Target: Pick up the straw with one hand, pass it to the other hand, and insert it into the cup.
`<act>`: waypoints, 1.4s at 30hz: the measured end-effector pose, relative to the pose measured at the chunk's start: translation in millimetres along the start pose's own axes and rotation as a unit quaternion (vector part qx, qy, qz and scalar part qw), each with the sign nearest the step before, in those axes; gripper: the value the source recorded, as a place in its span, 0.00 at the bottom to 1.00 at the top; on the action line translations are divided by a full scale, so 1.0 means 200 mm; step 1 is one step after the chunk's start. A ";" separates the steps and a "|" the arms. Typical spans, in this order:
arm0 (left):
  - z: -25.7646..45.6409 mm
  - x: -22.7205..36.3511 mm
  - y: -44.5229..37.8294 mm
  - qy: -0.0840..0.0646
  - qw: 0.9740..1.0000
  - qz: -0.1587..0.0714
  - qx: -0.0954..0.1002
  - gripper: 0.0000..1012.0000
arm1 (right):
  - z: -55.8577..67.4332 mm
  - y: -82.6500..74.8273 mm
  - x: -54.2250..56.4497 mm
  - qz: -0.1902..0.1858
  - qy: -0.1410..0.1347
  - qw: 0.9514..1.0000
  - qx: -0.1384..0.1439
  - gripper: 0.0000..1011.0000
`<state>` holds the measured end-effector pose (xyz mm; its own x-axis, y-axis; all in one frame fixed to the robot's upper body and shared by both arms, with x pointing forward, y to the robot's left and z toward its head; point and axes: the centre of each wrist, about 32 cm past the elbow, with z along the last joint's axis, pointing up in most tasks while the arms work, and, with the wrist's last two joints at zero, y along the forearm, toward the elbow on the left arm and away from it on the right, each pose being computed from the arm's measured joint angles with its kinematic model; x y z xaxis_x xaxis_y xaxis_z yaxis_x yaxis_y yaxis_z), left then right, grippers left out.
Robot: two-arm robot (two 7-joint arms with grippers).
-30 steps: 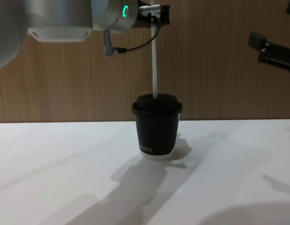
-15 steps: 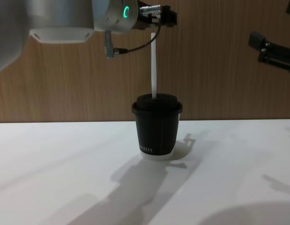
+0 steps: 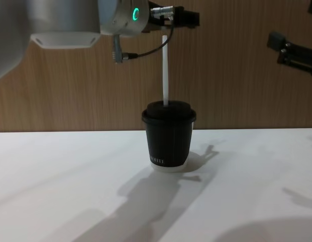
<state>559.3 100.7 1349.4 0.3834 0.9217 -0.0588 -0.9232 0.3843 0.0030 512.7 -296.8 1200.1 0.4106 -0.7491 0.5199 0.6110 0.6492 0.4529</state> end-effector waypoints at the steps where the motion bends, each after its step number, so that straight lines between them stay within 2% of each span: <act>1: -0.001 0.001 0.001 0.000 1.000 -0.002 -0.002 0.99 | 0.00 0.00 0.00 0.000 0.002 1.000 0.000 0.99; 8: -0.030 0.026 0.024 0.004 0.999 -0.029 -0.019 0.99 | 0.04 0.03 -0.02 -0.010 0.036 0.999 -0.004 0.99; 16: -0.073 0.086 0.069 0.024 0.996 -0.072 -0.048 0.99 | 0.08 0.06 -0.05 -0.026 0.088 0.996 -0.019 0.99; 18: -0.080 0.106 0.084 0.029 0.995 -0.084 -0.055 0.99 | 0.10 0.08 -0.06 -0.034 0.110 0.993 -0.029 0.99; 19: -0.081 0.110 0.087 0.030 0.994 -0.088 -0.057 0.99 | 0.10 0.08 -0.06 -0.034 0.110 0.993 -0.029 0.99; 23: -0.088 0.148 0.111 0.032 0.992 -0.104 -0.066 0.99 | 0.13 0.09 -0.08 -0.046 0.140 0.988 -0.040 0.99; 26: -0.091 0.172 0.127 0.035 0.990 -0.118 -0.070 0.99 | 0.15 0.10 -0.10 -0.056 0.169 0.983 -0.052 0.99; 32: -0.092 0.224 0.153 0.039 0.985 -0.147 -0.076 0.99 | 0.18 0.12 -0.12 -0.067 0.203 0.975 -0.067 0.99; 37: -0.092 0.262 0.167 0.042 0.981 -0.173 -0.074 0.99 | 0.20 0.12 -0.14 -0.072 0.220 0.970 -0.075 0.99; 42: -0.089 0.283 0.176 0.042 0.978 -0.192 -0.070 0.99 | 0.21 0.11 -0.15 -0.074 0.232 0.967 -0.080 0.99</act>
<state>548.0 165.5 1328.3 0.7044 0.7012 -0.1103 -0.7083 0.6846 -0.1719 486.3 -254.2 1225.3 0.5471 -0.8349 0.0605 0.7683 0.5295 0.3597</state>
